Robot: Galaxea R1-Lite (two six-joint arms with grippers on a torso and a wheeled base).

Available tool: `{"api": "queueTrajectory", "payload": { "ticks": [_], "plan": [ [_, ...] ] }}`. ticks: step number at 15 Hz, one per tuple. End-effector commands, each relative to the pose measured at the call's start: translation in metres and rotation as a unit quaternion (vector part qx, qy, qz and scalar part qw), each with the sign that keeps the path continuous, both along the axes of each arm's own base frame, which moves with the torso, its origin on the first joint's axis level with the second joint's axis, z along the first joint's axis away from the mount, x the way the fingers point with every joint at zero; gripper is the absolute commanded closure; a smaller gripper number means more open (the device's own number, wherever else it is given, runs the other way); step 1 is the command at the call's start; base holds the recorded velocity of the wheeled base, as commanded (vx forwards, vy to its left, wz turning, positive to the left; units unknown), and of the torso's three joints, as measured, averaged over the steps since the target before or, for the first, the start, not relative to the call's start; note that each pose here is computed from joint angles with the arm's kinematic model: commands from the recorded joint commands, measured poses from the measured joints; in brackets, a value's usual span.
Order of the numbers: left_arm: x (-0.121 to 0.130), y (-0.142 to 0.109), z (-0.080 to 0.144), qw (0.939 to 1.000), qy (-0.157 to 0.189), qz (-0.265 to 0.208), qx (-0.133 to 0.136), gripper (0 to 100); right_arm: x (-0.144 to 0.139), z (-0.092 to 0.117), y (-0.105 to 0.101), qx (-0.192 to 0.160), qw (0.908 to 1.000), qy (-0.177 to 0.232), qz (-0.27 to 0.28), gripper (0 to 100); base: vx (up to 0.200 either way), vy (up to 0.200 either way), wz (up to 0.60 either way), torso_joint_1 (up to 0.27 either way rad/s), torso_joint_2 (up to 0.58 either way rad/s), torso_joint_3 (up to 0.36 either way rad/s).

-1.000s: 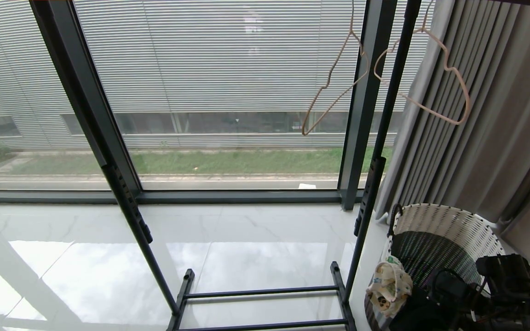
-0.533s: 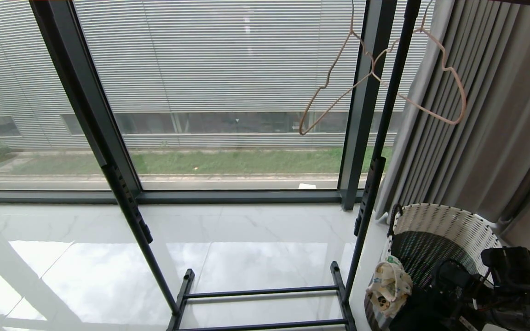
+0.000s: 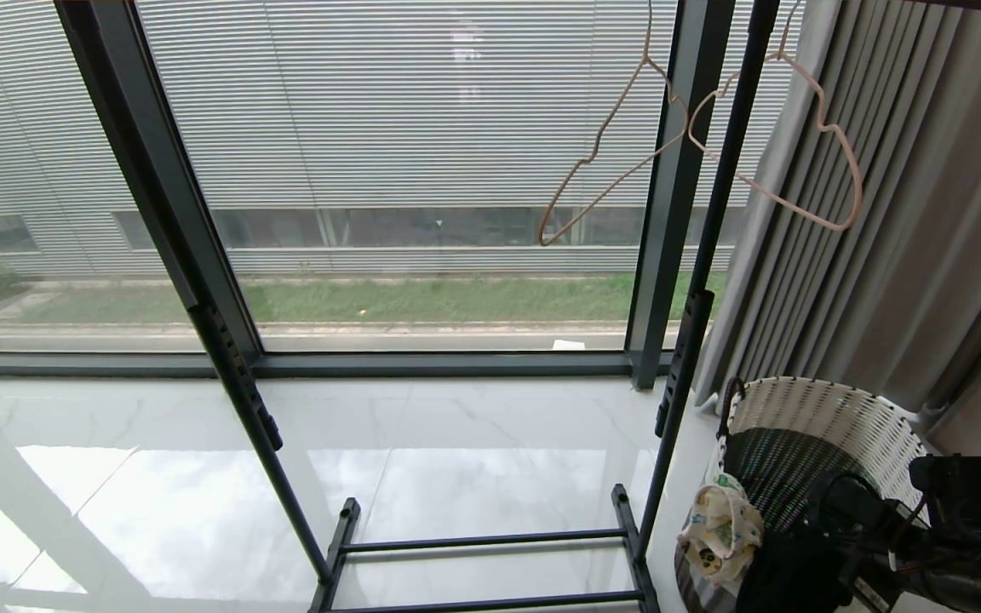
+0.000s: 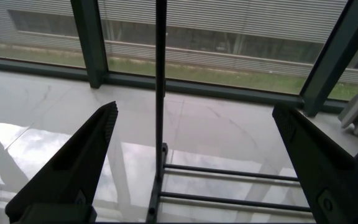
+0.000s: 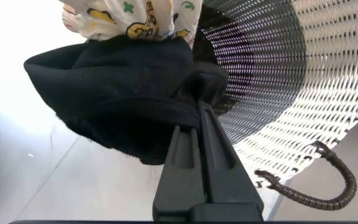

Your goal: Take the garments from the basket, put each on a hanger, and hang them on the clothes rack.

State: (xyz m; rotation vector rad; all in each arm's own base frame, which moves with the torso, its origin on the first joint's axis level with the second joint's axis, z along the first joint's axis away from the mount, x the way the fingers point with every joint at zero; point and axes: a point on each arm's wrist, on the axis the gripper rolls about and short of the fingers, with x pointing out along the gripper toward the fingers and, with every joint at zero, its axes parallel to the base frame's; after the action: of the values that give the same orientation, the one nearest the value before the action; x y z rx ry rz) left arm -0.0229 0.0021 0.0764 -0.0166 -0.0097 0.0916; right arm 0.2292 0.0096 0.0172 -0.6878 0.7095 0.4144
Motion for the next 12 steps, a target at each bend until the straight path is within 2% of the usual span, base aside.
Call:
{"api": "queueTrajectory", "payload": {
  "ticks": [1, 2, 3, 4, 5, 6, 9, 12],
  "plan": [
    [0.000, 0.000, 0.000, 1.0000, 0.000, 0.000, 0.000, 0, -0.018, 0.035, 0.002, 0.016, 0.9976, -0.067, -0.001, 100, 0.000, 0.000, 0.00, 0.000, 0.00, 0.000],
    [0.000, 0.000, 0.000, 1.0000, 0.000, 0.000, 0.000, 0, -0.025, 0.052, 0.003, 0.024, 0.9941, -0.106, -0.005, 100, 0.000, 0.000, 0.00, 0.000, 0.00, 0.000],
    [0.000, 0.000, 0.000, 1.0000, 0.000, 0.000, 0.000, 0, -0.028, 0.061, 0.002, 0.025, 0.9921, -0.123, -0.007, 100, 0.000, 0.000, 0.00, 0.000, 0.00, 0.000],
    [0.000, 0.000, 0.000, 1.0000, 0.000, 0.000, 0.000, 0, -0.040, 0.086, 0.002, 0.026, 0.9853, -0.169, -0.010, 100, 0.000, 0.000, 0.00, 0.000, 0.00, 0.000],
    [0.000, 0.000, 0.000, 1.0000, 0.000, 0.000, 0.000, 0, -0.054, 0.103, 0.001, 0.025, 0.9827, -0.183, -0.012, 100, 0.000, 0.000, 0.00, 0.000, 0.00, 0.000],
    [0.000, 0.000, 0.000, 1.0000, 0.001, 0.000, -0.001, 0, -0.069, 0.118, 0.000, 0.024, 0.9815, -0.189, -0.014, 100, 0.000, 0.000, 0.00, 0.000, 0.00, 0.000],
    [0.000, 0.000, 0.000, 1.0000, 0.001, 0.000, 0.000, 0, -0.128, 0.161, -0.003, 0.022, 0.9843, -0.173, -0.025, 100, 0.000, 0.000, 0.00, 0.000, 0.00, 0.000],
    [0.000, 0.000, 0.000, 1.0000, 0.001, 0.000, 0.002, 0, -0.163, 0.176, -0.005, 0.035, 0.9817, -0.184, -0.033, 100, 0.000, 0.000, 0.00, 0.000, 0.00, 0.000]
  ]
}}
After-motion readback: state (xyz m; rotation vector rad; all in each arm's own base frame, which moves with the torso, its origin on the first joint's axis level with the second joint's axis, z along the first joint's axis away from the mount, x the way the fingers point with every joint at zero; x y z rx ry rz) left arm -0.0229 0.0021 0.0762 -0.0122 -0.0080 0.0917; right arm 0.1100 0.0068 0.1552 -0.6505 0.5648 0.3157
